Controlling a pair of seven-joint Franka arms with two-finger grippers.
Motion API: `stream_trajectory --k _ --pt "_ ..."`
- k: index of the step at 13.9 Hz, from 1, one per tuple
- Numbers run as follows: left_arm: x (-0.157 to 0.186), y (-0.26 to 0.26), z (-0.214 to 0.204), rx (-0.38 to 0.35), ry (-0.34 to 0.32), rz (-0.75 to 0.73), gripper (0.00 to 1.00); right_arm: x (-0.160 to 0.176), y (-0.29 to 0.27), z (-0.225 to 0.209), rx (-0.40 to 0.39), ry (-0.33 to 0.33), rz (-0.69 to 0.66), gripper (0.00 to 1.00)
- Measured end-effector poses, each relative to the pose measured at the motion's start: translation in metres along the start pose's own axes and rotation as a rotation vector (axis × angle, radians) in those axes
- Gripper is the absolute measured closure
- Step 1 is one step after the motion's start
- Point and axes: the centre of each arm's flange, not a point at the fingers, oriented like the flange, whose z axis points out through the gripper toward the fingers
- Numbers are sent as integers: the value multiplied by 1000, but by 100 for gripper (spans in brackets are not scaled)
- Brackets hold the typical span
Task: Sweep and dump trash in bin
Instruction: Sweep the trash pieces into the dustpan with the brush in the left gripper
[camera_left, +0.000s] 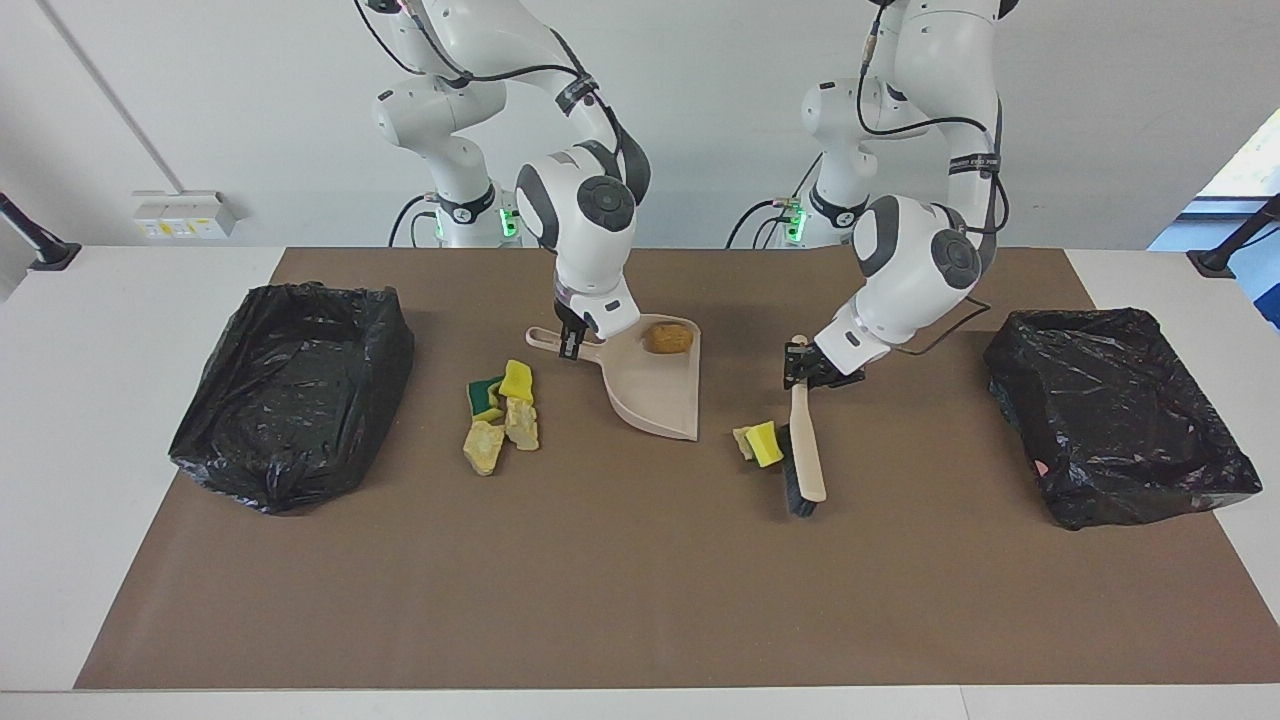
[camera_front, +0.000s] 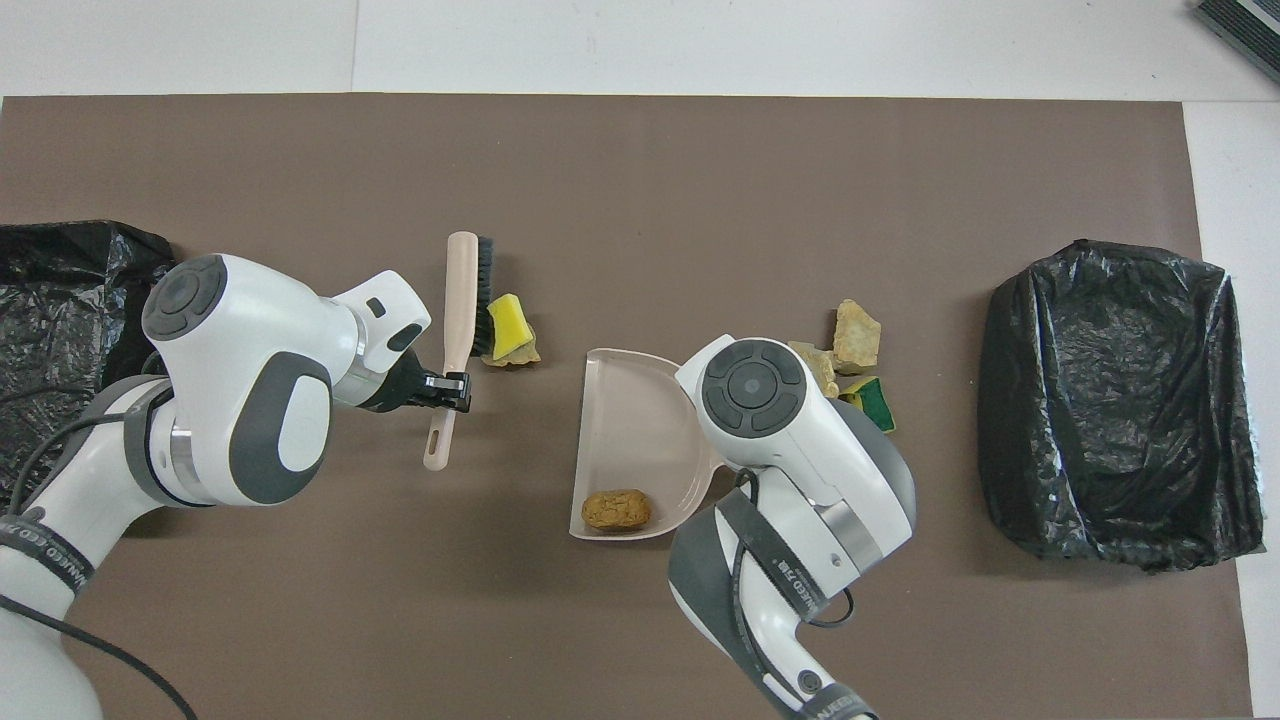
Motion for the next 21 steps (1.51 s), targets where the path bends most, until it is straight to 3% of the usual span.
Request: stream_trajectory --k 5,9,15,21 --pt "-1 -14 14 99 -10 60 74 0 0 0 0 0 0 68" --pt "-11 6 24 110 -38 99 74 0 0 0 0 0 0 68" --pt "-51 91 50 132 -148 79 74 0 0 0 1 -1 10 68" --pt "-105 192 69 192 -171 44 74 0 0 1 1 -1 11 68"
